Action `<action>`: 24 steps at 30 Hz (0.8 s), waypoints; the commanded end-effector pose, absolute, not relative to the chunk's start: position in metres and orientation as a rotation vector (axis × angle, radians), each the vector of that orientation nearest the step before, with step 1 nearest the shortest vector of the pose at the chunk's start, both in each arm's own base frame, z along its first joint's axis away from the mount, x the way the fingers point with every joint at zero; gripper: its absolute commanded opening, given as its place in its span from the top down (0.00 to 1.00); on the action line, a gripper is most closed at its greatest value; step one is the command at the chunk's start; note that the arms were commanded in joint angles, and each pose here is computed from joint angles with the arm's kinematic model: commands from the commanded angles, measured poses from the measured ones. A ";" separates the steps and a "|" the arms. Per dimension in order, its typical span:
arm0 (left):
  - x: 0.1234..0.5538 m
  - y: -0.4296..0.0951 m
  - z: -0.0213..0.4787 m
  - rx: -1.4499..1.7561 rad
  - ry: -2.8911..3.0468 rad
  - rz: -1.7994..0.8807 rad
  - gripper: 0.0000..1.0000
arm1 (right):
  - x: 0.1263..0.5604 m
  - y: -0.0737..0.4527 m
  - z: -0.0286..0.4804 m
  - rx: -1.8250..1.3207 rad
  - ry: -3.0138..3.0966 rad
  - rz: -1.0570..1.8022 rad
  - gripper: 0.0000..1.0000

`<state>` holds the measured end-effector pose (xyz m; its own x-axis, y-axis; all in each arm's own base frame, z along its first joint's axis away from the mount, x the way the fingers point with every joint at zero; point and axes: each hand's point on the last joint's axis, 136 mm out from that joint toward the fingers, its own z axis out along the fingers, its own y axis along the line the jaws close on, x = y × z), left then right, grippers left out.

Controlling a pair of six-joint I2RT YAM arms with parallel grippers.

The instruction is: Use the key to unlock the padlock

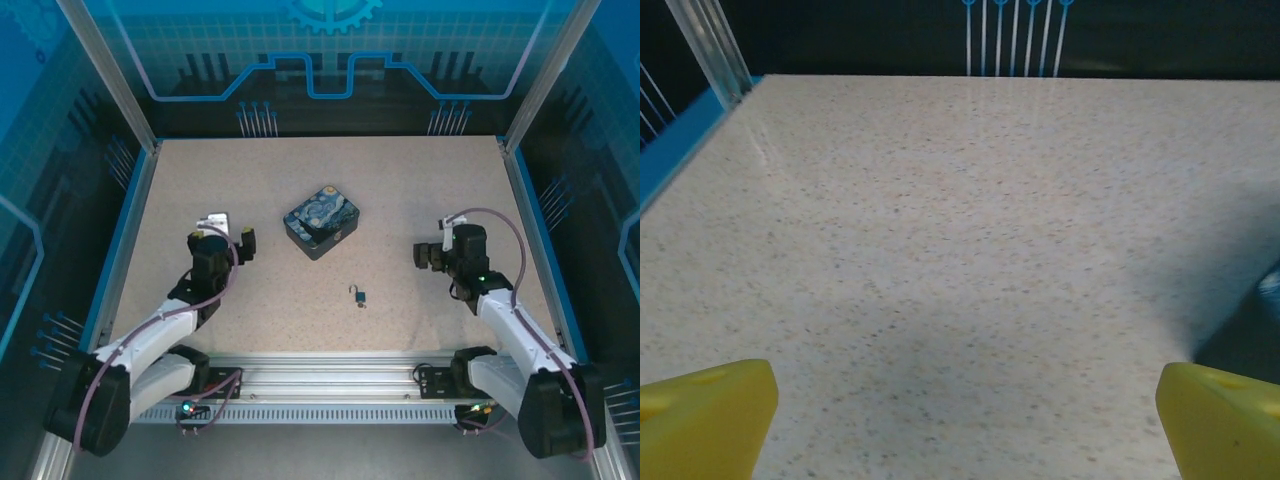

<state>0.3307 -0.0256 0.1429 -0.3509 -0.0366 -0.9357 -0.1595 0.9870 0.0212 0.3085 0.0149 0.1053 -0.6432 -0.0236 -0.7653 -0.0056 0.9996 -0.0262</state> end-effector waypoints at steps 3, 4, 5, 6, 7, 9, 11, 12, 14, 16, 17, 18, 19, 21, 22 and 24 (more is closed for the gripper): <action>0.343 -0.010 0.132 -0.110 1.879 0.212 0.01 | 0.348 -0.004 0.108 0.037 2.100 -0.044 0.00; 0.345 -0.010 0.124 -0.104 1.903 0.206 0.01 | 0.354 0.000 0.110 0.004 2.073 -0.033 0.00; 0.348 -0.010 0.123 -0.100 1.912 0.209 0.01 | 0.359 0.003 0.113 -0.007 2.041 -0.024 0.00; 0.350 -0.013 0.120 -0.085 1.935 0.189 0.01 | 0.364 0.004 0.117 -0.006 2.002 -0.010 0.00; 0.353 -0.016 0.120 -0.072 1.932 0.171 0.01 | 0.368 0.007 0.120 -0.009 1.965 0.010 0.00; 0.359 -0.017 0.122 -0.061 1.914 0.152 0.01 | 0.375 0.012 0.125 -0.036 1.914 0.031 0.00; 0.364 -0.020 0.122 -0.036 1.900 0.115 0.01 | 0.380 0.015 0.125 -0.075 1.893 0.011 0.00; 0.367 -0.022 0.123 -0.023 1.889 0.092 0.01 | 0.382 0.016 0.120 -0.080 1.901 0.018 0.00; 0.372 -0.025 0.124 0.007 1.868 0.057 0.01 | 0.385 0.022 0.110 -0.117 1.895 0.039 0.00; 0.378 -0.030 0.125 0.044 1.833 0.020 0.01 | 0.388 0.027 0.101 -0.144 1.879 0.050 0.00; 0.379 -0.030 0.121 0.055 1.826 0.016 0.01 | 0.389 0.029 0.102 -0.154 1.888 0.054 0.00; 0.382 -0.026 0.116 0.039 1.821 0.015 0.01 | 0.391 0.030 0.097 -0.165 1.932 0.062 0.00; 0.382 -0.020 0.113 0.011 1.800 0.018 0.01 | 0.396 0.031 0.097 -0.169 1.940 0.069 0.00; 0.378 -0.013 0.110 -0.034 1.776 0.010 0.01 | 0.397 0.032 0.094 -0.170 1.965 0.072 0.00; 0.379 -0.011 0.106 -0.042 1.776 0.012 0.01 | 0.397 0.032 0.093 -0.171 1.975 0.071 0.00; 0.384 -0.012 0.102 -0.036 1.810 0.010 0.01 | 0.397 0.031 0.094 -0.169 1.974 0.069 0.00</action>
<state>0.3743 -0.0082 0.0774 -0.3370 -0.0015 -0.9415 -0.0583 0.9981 0.0193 0.3904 0.0258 0.0849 -0.4155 -0.0660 -0.9072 -0.1209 0.9925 -0.0168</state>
